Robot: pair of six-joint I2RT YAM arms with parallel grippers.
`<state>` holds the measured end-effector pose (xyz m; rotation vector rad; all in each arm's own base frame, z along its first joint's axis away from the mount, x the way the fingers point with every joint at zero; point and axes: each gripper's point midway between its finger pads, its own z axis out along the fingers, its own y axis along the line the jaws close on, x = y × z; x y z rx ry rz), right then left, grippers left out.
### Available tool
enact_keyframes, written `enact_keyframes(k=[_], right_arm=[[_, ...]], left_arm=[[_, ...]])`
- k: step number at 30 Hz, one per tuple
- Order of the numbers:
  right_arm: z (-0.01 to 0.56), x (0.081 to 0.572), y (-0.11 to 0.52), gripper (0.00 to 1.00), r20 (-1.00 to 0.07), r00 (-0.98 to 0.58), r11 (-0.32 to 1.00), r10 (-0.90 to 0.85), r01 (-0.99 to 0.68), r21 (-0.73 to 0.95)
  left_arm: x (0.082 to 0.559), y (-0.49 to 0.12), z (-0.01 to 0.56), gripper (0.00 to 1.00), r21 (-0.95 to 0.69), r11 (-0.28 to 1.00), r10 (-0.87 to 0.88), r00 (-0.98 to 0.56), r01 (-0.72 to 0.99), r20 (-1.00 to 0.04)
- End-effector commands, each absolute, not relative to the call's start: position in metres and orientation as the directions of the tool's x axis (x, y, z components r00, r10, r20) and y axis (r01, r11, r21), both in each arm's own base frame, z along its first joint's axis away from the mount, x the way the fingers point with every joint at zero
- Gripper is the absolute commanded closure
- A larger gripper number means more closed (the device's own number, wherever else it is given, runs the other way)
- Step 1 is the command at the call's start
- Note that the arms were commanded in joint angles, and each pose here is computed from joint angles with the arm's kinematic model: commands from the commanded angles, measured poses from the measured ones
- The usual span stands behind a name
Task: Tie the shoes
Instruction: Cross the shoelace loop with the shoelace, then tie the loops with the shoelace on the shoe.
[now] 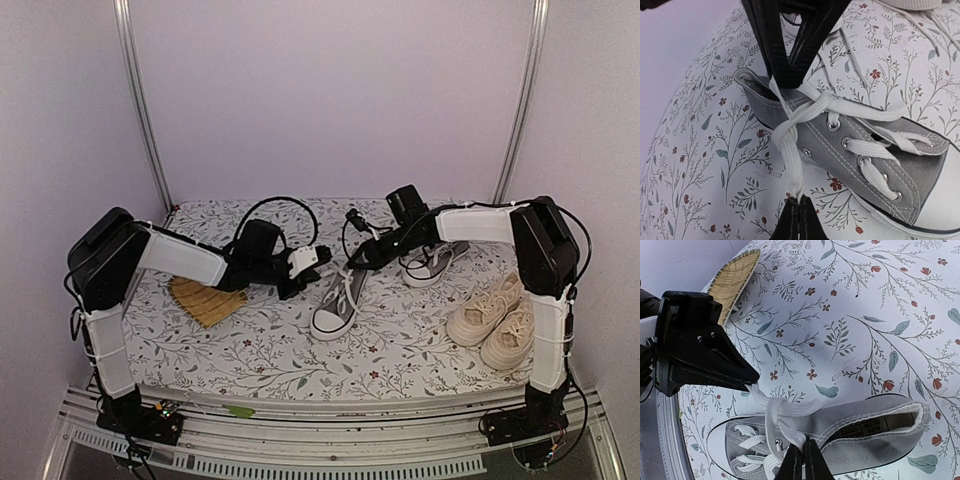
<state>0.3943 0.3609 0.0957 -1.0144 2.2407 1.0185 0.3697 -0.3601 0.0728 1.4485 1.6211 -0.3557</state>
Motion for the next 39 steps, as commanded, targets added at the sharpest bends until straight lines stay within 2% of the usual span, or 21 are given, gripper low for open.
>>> enact_keyframes(k=[1, 11, 26, 34, 39], right_arm=[[0.107, 0.396, 0.359, 0.97, -0.683, -0.609, 0.447, -0.403, -0.782, 0.434], [0.107, 0.384, 0.341, 0.99, -0.664, -0.640, 0.490, -0.388, -0.753, 0.439], [0.076, 0.355, 0.309, 0.99, -0.587, -0.710, 0.561, -0.390, -0.688, 0.460], [0.051, 0.344, 0.297, 0.99, -0.537, -0.744, 0.588, -0.398, -0.656, 0.473], [0.050, 0.347, 0.299, 0.99, -0.542, -0.742, 0.584, -0.395, -0.658, 0.476]], left_arm=[[0.372, -0.366, 0.059, 1.00, 0.301, 0.267, 0.638, 0.067, 0.915, -0.767], [0.379, -0.367, 0.048, 1.00, 0.290, 0.304, 0.650, 0.025, 0.907, -0.759], [0.406, -0.358, 0.031, 1.00, 0.292, 0.383, 0.708, -0.075, 0.876, -0.703], [0.400, -0.350, 0.020, 1.00, 0.277, 0.365, 0.738, -0.095, 0.889, -0.668], [0.395, -0.350, 0.018, 1.00, 0.254, 0.358, 0.737, -0.105, 0.898, -0.668]])
